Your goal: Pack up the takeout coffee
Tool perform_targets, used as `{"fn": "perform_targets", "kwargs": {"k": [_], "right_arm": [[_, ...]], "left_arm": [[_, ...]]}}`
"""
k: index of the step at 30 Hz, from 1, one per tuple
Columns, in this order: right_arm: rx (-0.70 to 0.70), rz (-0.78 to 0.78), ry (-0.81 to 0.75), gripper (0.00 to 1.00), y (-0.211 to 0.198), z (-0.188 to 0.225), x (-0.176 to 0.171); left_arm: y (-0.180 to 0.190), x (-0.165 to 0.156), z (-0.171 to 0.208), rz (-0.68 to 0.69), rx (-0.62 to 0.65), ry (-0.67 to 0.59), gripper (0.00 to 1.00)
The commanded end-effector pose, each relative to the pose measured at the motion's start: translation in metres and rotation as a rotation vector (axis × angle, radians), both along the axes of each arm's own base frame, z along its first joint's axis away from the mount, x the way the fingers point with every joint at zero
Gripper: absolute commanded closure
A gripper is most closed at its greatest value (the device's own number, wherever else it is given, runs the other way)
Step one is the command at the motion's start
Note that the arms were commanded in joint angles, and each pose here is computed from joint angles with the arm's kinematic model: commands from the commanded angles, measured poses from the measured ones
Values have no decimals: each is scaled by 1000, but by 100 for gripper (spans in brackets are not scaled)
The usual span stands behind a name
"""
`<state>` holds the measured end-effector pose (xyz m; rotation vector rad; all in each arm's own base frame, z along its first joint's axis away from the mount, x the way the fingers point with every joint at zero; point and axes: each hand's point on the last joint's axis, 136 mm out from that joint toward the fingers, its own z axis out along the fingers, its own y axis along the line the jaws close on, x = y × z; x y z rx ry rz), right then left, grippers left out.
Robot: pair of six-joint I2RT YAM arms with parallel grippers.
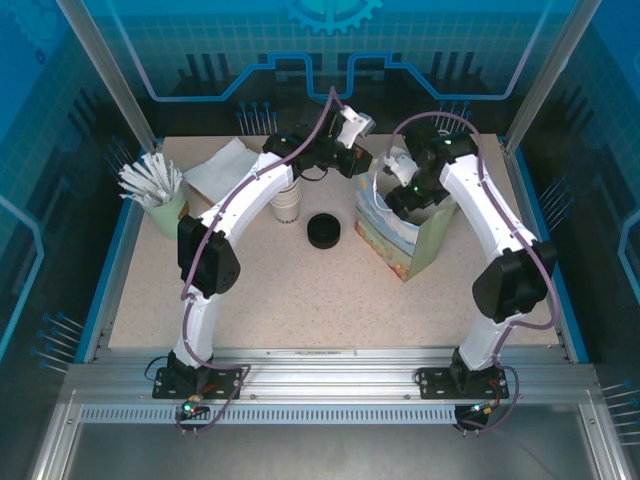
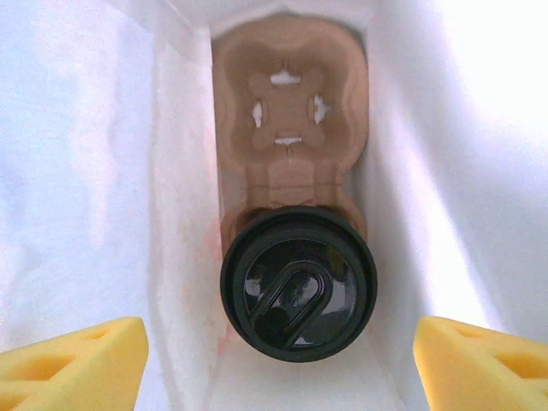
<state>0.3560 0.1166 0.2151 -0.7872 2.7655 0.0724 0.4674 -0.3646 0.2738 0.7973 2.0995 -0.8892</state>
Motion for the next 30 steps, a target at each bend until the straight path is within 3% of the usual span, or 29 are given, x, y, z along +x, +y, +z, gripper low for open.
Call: {"fn": "perform_targets", "kwargs": {"k": [1, 19, 21, 25, 30], "right_arm": [[66, 5, -69, 18, 8, 33, -5], [139, -143, -448, 18, -19, 151, -9], [127, -163, -521, 18, -25, 166, -13], [98, -179, -672, 18, -30, 194, -26], [186, -77, -823, 19, -3, 225, -50]], "left_arm": [[0, -15, -10, -21, 31, 45, 100], [-1, -13, -3, -17, 19, 31, 99], [-2, -13, 0, -16, 7, 28, 90], [-6, -10, 16, -13, -20, 2, 64], [-3, -6, 54, 24, -57, -69, 47]]}}
